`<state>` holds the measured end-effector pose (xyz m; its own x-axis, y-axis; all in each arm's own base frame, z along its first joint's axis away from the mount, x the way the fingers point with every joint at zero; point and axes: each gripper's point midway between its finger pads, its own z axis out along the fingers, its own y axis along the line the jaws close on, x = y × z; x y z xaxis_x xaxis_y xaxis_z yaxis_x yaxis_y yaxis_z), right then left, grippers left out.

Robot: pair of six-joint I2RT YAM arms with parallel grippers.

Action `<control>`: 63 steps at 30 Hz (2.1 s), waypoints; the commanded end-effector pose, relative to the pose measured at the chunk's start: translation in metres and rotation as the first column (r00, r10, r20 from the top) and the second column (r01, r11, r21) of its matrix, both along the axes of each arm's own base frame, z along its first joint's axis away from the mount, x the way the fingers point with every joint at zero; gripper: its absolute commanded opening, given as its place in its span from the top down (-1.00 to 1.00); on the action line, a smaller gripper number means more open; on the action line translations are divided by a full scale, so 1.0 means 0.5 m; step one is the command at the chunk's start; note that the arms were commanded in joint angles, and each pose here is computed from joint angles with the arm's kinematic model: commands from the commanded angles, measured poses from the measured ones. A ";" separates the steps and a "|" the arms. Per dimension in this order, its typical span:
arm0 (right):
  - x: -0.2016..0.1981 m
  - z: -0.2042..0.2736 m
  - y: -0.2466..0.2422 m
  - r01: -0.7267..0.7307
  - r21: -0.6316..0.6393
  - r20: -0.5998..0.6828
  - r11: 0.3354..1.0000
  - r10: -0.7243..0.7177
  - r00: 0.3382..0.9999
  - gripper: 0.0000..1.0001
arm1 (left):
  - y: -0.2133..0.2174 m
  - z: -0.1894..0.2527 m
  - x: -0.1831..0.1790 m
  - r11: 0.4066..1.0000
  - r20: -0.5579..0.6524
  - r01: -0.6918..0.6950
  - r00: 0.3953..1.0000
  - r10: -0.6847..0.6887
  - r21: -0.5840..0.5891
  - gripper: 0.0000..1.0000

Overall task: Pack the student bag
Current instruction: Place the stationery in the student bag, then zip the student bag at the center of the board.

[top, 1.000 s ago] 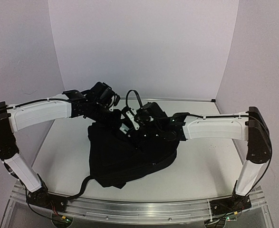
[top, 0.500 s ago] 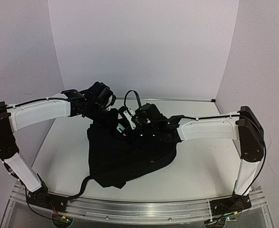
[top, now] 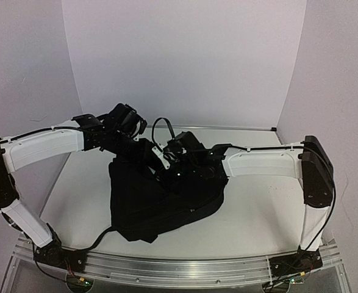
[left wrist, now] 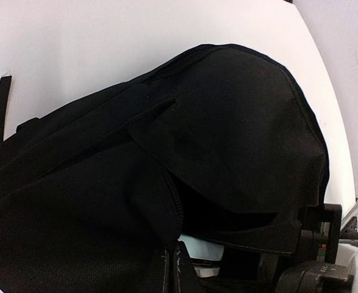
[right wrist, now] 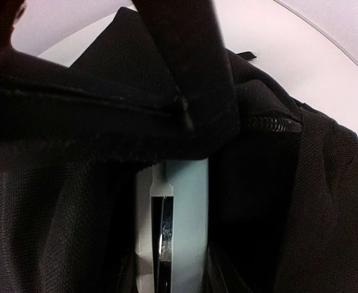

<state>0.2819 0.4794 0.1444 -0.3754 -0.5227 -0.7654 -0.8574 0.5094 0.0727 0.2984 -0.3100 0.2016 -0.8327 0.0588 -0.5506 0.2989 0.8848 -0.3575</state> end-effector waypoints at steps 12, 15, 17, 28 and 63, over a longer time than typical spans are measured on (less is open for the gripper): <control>-0.031 0.178 0.014 0.071 0.370 -0.048 0.926 -0.057 0.997 -0.22 | -0.030 0.051 0.005 0.989 0.044 0.027 0.999 -0.021 -0.143 0.99; -0.037 0.227 -0.027 0.106 0.401 -0.032 0.910 -0.102 0.994 -0.38 | -0.025 0.045 0.007 0.990 0.040 0.016 0.999 -0.011 -0.140 1.00; -0.045 0.249 -0.057 0.129 0.408 -0.027 0.904 -0.129 0.991 -0.47 | -0.024 0.039 0.008 0.991 0.035 0.014 0.999 -0.009 -0.135 1.00; -0.099 0.250 -0.184 0.265 0.402 -0.130 0.876 -0.231 0.964 -0.80 | -0.002 0.054 0.055 0.986 0.049 -0.073 0.995 0.082 -0.150 0.67; -0.145 0.160 -0.246 0.386 0.354 -0.298 0.852 -0.289 0.910 -0.60 | -0.101 -0.095 -0.298 0.815 -0.227 0.560 0.821 -0.524 0.146 0.10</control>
